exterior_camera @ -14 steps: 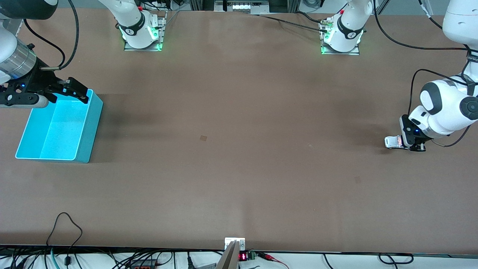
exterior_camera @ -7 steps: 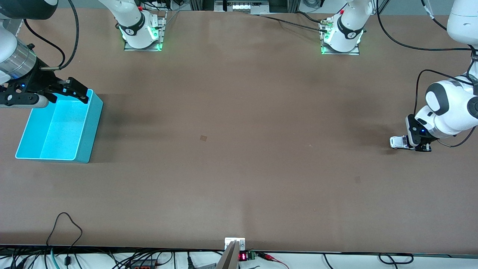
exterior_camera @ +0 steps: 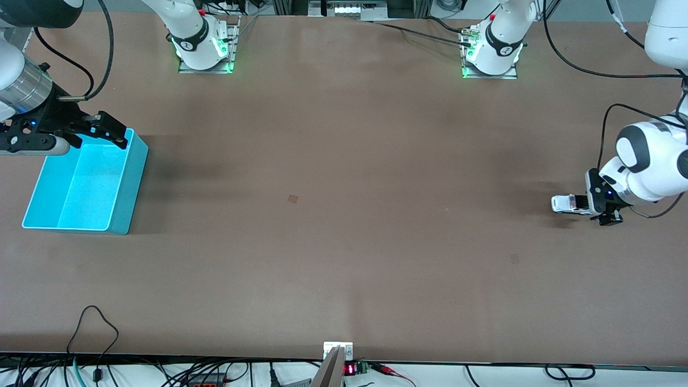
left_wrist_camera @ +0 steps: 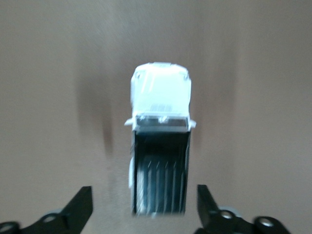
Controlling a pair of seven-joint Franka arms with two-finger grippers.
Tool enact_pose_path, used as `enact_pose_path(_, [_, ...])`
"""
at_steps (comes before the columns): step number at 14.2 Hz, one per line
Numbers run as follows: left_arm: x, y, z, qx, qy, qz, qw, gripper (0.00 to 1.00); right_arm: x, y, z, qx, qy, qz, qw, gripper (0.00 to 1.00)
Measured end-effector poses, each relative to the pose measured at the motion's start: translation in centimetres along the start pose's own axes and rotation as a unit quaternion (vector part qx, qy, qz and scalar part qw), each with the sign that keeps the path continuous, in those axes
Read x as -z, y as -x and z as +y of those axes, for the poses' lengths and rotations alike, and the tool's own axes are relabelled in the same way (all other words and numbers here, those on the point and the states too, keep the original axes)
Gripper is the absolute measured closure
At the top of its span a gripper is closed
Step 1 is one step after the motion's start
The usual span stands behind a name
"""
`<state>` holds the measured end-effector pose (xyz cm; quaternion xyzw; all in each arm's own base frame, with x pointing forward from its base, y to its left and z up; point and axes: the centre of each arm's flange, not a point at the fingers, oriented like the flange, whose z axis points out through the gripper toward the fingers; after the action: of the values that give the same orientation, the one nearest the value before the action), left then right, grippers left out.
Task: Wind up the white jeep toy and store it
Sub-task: 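Drag the jeep backward along the table with the left gripper, then open the left gripper and lift it off the jeep, then raise the left gripper away as the jeep rolls forward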
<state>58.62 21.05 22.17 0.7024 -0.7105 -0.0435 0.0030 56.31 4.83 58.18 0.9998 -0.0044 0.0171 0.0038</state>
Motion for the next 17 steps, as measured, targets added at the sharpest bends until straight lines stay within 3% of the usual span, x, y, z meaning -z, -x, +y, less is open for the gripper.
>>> enact_pose_path(3, [3.2, -1.1, -1.8, 0.004, 0.022, 0.007, 1.000, 0.00, 0.0, 0.0, 0.0, 0.000, 0.000, 0.000, 1.000, 0.00])
enact_pose_path(8, [11.1, -3.9, -2.5, 0.114, 0.091, 0.014, 0.989, 0.00, 0.0, 0.0, 0.0, 0.000, 0.000, 0.000, 1.000, 0.00])
enact_pose_path(11, [16.1, -6.4, -2.8, 0.210, 0.133, 0.004, 0.969, 0.00, 0.0, 0.0, 0.0, 0.000, 0.000, 0.000, 1.000, 0.00])
enact_pose_path(13, [19.1, -8.9, -2.7, 0.275, 0.160, -0.008, 0.948, 0.00, 0.0, 0.0, 0.0, 0.000, 0.000, 0.000, 1.000, 0.00])
enact_pose_path(17, [24.2, -13.1, -2.7, 0.391, 0.160, -0.021, 0.906, 0.00, 0.0, 0.0, 0.0, 0.000, 0.000, 0.000, 1.000, 0.00])
